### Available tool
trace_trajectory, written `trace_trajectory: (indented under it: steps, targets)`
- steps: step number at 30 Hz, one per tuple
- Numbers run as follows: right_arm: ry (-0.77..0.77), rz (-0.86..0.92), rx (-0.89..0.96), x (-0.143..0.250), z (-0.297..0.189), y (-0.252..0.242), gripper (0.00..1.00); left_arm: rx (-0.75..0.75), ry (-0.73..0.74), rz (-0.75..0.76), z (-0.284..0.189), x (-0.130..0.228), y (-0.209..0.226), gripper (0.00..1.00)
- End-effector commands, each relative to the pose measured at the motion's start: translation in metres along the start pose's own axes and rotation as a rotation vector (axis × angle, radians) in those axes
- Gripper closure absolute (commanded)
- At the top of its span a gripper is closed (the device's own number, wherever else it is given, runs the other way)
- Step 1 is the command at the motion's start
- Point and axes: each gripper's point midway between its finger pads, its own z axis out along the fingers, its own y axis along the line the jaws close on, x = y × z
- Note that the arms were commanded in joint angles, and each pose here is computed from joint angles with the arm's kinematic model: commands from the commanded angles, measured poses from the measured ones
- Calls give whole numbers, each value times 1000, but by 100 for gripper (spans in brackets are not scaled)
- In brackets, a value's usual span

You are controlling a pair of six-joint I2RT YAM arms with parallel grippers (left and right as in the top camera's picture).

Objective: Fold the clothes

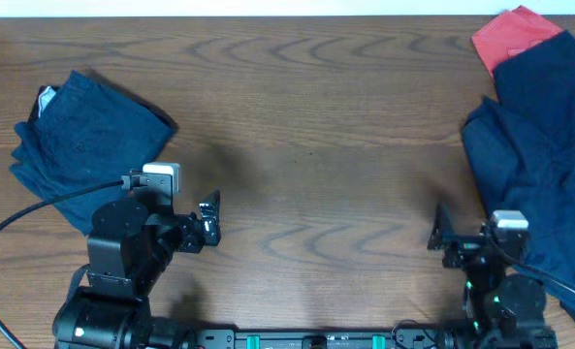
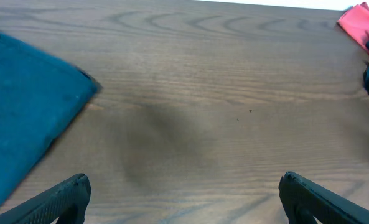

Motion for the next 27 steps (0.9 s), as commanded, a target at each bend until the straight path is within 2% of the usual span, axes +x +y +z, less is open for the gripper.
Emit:
trace_trajectory:
  steps: [1, 2, 5, 27]
  targets:
    - [-92, -124, 11, 4, 15, -2, 1, -8, 2, -7, 1, 1, 2, 2]
    - [-127, -121, 11, 6, 19, -2, 1, -8, 2, -7, 1, 1, 2, 2]
    - [-90, -123, 3, 28, 27, -2, 1, -8, 2, -6, 1, 1, 2, 2]
    - [-71, -125, -10, 31, 28, 0, 1, -8, 2, -7, 1, 1, 2, 2]
